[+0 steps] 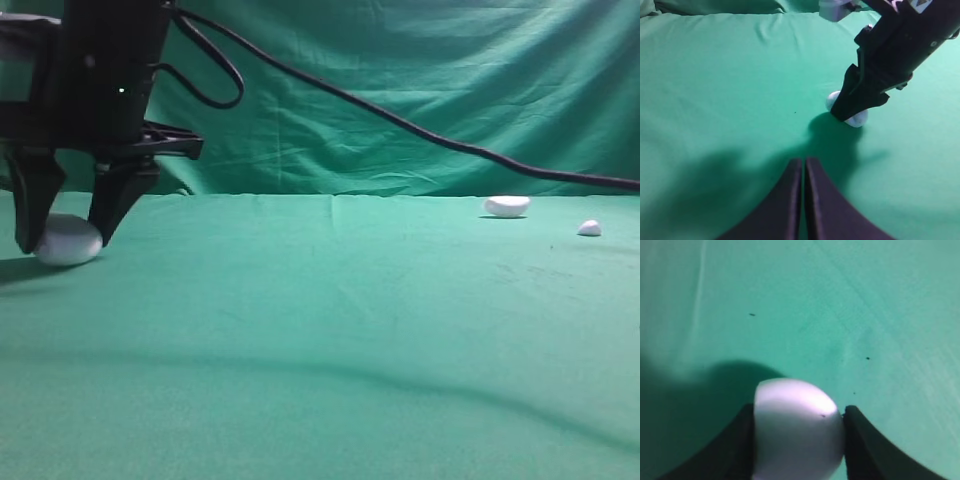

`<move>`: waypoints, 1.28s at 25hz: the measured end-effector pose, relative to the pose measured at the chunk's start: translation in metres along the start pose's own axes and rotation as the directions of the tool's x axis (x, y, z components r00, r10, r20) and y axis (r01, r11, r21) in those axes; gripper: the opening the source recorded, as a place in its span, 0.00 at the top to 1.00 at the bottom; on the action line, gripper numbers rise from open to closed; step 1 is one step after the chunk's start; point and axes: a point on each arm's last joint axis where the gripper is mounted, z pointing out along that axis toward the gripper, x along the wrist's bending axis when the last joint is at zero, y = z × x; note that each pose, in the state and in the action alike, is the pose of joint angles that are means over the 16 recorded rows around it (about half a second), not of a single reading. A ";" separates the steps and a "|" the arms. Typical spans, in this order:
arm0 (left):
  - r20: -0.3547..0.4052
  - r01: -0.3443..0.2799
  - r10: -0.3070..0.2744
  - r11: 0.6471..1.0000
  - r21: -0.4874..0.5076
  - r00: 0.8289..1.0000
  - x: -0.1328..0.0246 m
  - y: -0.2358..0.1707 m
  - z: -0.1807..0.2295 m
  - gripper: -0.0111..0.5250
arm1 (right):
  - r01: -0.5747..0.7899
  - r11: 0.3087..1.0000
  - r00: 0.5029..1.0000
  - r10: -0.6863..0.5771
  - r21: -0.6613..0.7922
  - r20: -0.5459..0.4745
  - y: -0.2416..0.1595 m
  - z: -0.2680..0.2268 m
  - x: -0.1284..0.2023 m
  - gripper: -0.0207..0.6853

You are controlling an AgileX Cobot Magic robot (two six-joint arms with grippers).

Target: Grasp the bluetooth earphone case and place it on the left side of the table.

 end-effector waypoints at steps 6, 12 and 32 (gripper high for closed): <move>0.000 0.000 0.000 1.000 0.000 1.000 0.000 0.000 0.000 0.98 | 0.000 1.000 1.000 0.000 0.003 0.008 0.002 0.000 0.003 0.36; 0.000 0.000 0.000 1.000 0.000 1.000 0.000 0.000 0.000 0.98 | -0.037 0.999 0.999 0.037 0.001 0.025 0.015 -0.039 0.001 0.46; 0.000 0.000 0.000 1.000 0.000 1.000 0.000 0.000 0.000 0.98 | -0.149 0.966 0.983 0.168 -0.210 0.076 -0.002 -0.285 -0.002 0.97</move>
